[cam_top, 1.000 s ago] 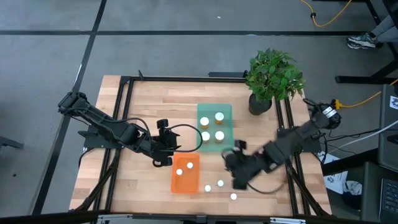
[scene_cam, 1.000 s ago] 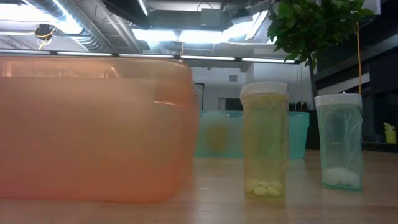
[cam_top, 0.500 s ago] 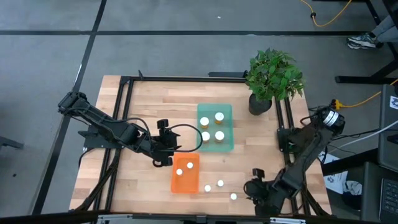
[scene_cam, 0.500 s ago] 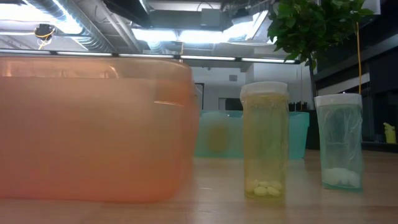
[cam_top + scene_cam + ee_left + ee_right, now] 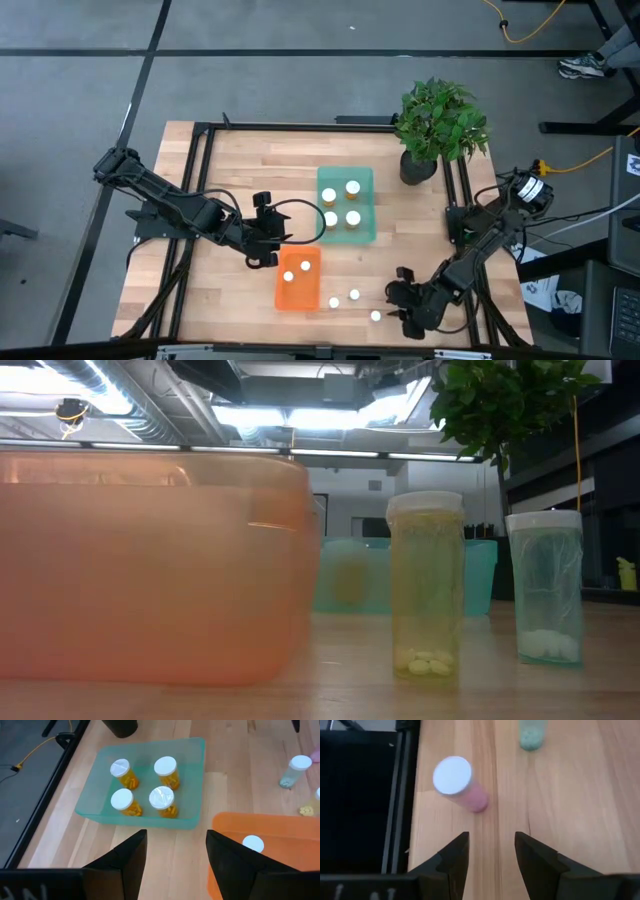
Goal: Pick and place medicine bottles into bin by pill shape (circle, oval)
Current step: Put the small pink pill bottle into the orange bin
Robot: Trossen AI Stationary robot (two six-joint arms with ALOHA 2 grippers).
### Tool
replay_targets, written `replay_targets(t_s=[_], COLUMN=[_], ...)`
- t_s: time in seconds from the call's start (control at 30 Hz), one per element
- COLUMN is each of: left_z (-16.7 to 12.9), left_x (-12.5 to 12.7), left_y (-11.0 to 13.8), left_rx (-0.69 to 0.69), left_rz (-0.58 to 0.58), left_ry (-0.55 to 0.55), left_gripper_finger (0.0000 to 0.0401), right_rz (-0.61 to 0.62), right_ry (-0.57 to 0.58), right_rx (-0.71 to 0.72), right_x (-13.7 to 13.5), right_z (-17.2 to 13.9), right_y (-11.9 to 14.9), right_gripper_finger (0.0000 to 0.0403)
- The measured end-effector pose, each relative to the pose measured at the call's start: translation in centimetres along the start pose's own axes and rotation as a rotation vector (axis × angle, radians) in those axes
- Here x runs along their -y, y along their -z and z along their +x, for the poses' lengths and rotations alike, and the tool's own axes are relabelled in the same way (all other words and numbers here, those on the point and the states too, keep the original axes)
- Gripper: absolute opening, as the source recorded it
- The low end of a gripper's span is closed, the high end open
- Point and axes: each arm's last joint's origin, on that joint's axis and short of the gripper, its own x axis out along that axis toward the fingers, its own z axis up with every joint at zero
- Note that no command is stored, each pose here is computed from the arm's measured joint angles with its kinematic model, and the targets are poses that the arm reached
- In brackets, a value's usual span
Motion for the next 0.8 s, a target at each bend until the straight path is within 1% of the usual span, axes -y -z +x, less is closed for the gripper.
replay_targets(t_s=[0.07,0.2,0.27,0.4,0.6,0.8], left_z=[0.0,0.0,0.0,0.0,0.0,0.0], left_x=[0.0,0.0,0.0,0.0,0.0,0.0], left_y=[0.0,0.0,0.0,0.0,0.0,0.0], left_rx=[0.0,0.0,0.0,0.0,0.0,0.0], left_rz=[0.0,0.0,0.0,0.0,0.0,0.0], left_ry=[0.0,0.0,0.0,0.0,0.0,0.0], left_gripper_finger=[0.0196,0.0196,0.0196,0.0196,0.0196,0.0195], right_rz=[-0.041,-0.168,-0.203,-0.234,-0.286,-0.288], right_ry=[-0.022,-0.053,-0.059,-0.041,-0.05,-0.062], right_rx=[0.02,0.054,0.061,0.048,0.081,0.104], right_x=[-0.1,-0.5,-0.5,-0.4,-0.4,-0.4], right_z=[0.1,0.0,0.1,0.8,2.0,2.1], right_y=[-0.3,-0.6,-0.6,-0.3,-0.6,-1.0], right_gripper_finger=[0.0161,0.0161,0.0161,0.0161,0.0161,0.0161])
